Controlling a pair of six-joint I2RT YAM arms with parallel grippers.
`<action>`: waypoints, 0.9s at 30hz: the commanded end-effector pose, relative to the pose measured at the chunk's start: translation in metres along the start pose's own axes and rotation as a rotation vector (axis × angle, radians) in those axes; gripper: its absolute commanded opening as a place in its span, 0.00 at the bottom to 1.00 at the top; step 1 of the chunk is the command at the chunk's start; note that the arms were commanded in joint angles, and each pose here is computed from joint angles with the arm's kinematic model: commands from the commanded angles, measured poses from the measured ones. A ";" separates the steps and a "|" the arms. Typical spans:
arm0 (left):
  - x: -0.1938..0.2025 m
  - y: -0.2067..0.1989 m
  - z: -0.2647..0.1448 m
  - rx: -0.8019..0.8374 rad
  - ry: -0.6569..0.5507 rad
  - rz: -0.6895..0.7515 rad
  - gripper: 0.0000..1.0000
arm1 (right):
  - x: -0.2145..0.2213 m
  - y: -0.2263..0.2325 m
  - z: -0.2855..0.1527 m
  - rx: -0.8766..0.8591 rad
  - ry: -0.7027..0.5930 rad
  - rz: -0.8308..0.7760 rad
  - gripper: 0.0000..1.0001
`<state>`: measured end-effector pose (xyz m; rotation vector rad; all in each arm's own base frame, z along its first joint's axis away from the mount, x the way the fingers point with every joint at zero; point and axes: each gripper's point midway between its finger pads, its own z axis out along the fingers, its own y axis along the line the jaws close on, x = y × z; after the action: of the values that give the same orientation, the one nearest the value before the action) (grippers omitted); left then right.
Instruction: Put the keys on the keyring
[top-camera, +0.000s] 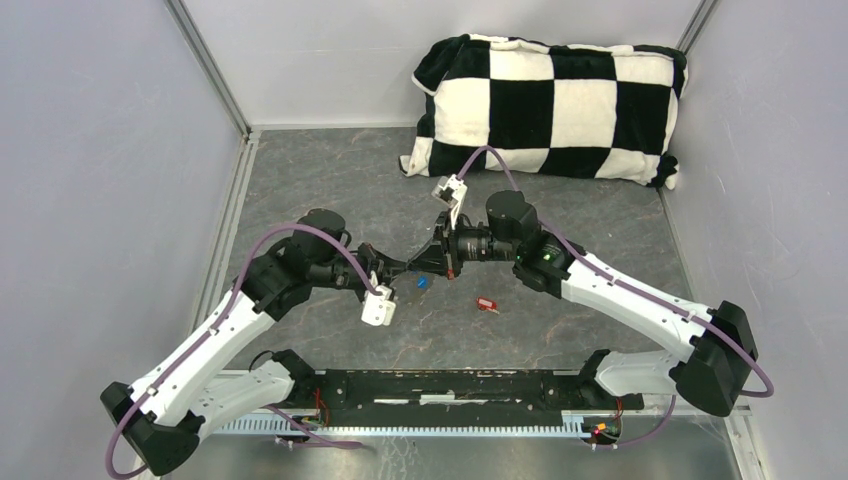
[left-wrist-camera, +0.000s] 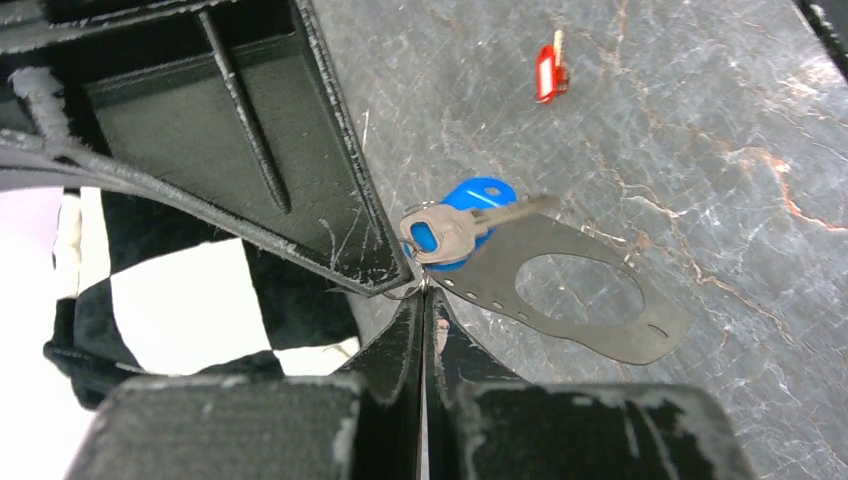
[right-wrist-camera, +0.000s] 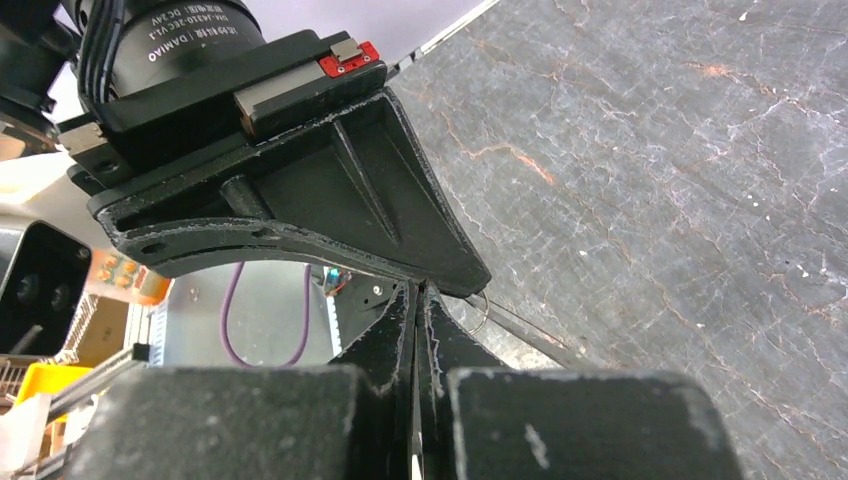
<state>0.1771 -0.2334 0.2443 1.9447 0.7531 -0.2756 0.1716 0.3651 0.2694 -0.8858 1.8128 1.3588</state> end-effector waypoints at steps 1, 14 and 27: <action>-0.005 0.032 -0.005 -0.134 -0.001 -0.016 0.02 | -0.033 0.021 -0.003 -0.059 -0.126 0.005 0.00; -0.011 0.079 -0.008 -0.413 -0.088 -0.308 0.02 | -0.052 0.014 -0.005 0.012 -0.207 0.051 0.00; -0.063 0.114 -0.019 -0.541 -0.451 -0.482 0.02 | -0.091 0.022 -0.020 0.064 -0.311 0.012 0.15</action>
<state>0.2156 -0.2593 0.2918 1.2819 1.1189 -0.5285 0.2058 0.3539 0.3191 -0.5830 1.7239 1.2969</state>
